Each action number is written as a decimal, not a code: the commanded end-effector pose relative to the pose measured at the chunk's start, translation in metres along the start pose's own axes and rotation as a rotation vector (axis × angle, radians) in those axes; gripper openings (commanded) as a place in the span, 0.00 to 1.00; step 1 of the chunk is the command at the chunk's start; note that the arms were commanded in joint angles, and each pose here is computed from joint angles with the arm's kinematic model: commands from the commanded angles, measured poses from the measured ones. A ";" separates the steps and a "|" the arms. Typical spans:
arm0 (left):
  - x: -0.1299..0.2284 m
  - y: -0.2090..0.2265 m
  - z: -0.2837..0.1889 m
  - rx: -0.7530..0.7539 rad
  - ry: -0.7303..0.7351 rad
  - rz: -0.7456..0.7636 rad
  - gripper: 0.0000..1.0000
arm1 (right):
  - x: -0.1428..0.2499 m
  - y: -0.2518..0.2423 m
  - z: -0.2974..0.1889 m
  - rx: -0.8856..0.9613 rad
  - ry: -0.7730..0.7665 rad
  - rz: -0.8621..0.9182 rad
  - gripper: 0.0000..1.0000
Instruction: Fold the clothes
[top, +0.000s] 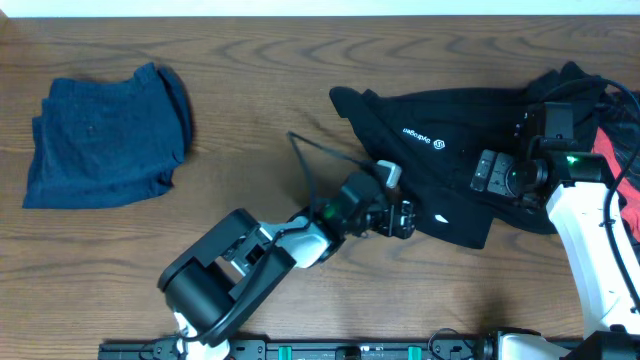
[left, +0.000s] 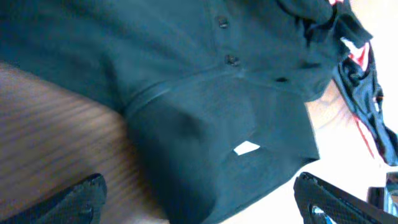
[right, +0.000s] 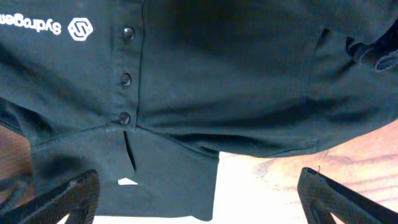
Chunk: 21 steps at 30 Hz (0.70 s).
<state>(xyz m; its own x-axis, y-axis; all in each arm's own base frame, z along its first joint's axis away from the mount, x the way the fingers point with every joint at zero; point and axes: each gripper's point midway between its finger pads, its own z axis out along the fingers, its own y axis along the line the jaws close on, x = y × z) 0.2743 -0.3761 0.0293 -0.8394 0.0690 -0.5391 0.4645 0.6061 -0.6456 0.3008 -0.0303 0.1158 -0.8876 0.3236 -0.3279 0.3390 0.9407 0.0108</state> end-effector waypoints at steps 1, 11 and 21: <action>0.024 0.004 0.013 0.006 0.099 -0.027 0.97 | -0.004 -0.001 -0.005 -0.003 -0.016 0.022 0.99; 0.033 0.016 0.009 -0.033 0.151 -0.053 0.06 | -0.003 -0.002 -0.005 -0.002 -0.013 0.022 0.99; -0.029 0.087 -0.081 -0.237 0.082 -0.190 0.06 | -0.002 -0.005 -0.005 0.016 -0.008 0.020 0.99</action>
<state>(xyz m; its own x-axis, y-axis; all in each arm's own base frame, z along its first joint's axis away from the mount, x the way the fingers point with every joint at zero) 0.2896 -0.2975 0.0087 -0.9493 0.0500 -0.3103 0.2390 0.7560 -0.6094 0.2973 -0.0303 0.1147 -0.8924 0.3235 -0.3146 0.3390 0.9408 0.0057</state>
